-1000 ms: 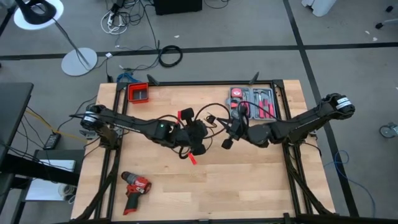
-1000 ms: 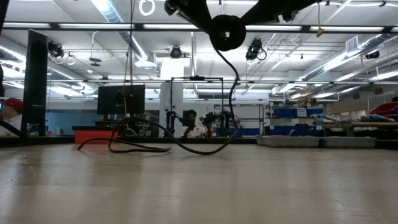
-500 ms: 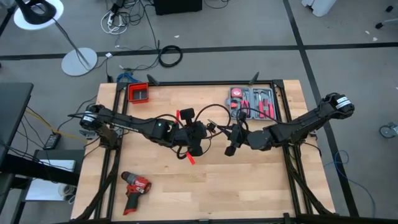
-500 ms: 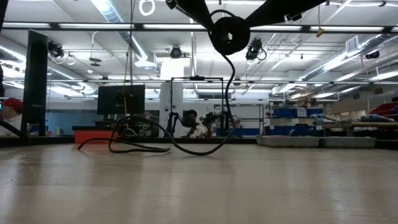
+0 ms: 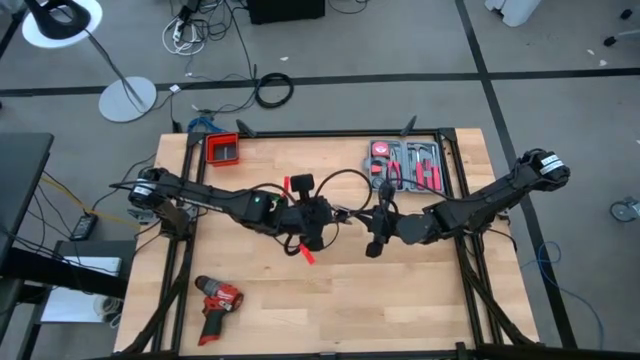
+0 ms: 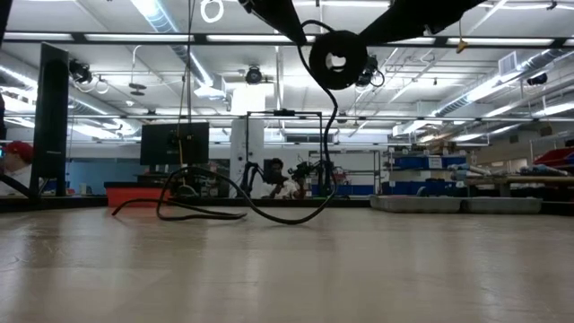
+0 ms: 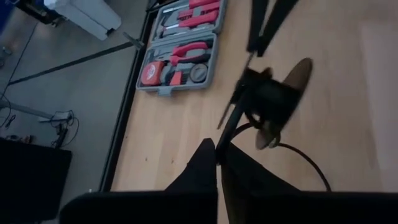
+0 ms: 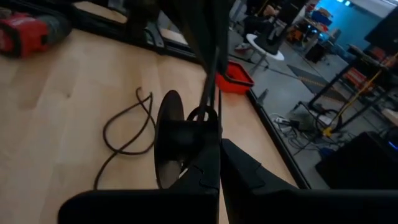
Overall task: Coil cords
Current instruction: Coil the black wire onto the black spool
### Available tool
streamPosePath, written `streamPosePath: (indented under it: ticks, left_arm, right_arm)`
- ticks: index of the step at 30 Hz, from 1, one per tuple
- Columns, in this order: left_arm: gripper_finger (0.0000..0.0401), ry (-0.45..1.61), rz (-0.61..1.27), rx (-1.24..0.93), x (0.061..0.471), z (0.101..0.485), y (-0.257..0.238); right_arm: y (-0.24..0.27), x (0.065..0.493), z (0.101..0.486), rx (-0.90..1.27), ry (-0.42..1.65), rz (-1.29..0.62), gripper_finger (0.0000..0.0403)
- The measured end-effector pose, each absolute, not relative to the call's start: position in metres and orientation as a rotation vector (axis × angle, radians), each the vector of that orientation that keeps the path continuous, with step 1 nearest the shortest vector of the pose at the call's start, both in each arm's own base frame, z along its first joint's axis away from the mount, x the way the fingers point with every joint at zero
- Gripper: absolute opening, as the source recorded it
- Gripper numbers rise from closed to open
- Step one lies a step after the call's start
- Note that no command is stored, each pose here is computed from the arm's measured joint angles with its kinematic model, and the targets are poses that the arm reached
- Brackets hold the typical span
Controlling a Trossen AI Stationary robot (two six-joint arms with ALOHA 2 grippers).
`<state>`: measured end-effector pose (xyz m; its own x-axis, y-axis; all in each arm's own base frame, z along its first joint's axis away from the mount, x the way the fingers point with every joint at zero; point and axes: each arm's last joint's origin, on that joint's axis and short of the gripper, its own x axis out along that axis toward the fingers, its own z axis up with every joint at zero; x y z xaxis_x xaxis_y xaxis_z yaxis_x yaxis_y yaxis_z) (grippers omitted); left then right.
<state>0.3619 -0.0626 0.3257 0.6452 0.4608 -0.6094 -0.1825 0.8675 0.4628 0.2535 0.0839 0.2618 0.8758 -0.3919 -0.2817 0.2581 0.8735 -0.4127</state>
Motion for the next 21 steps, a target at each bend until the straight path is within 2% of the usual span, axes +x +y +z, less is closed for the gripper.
streamPosePath:
  ticks: [4,13,21]
  left_arm:
    - [0.0029,0.791,0.377,0.379,0.362,0.326,-0.063]
    - [0.0113,0.837,0.366,0.357,0.358,0.317,-0.062]
    - [0.0121,0.849,0.335,0.291,0.358,0.307,-0.065]
  right_arm:
    - [0.084,0.252,0.264,-0.373,0.356,-0.345,0.0000]
    - [0.087,0.235,0.285,-0.336,0.280,-0.341,0.0000]
    - [0.090,0.215,0.302,-0.307,0.217,-0.364,0.0000]
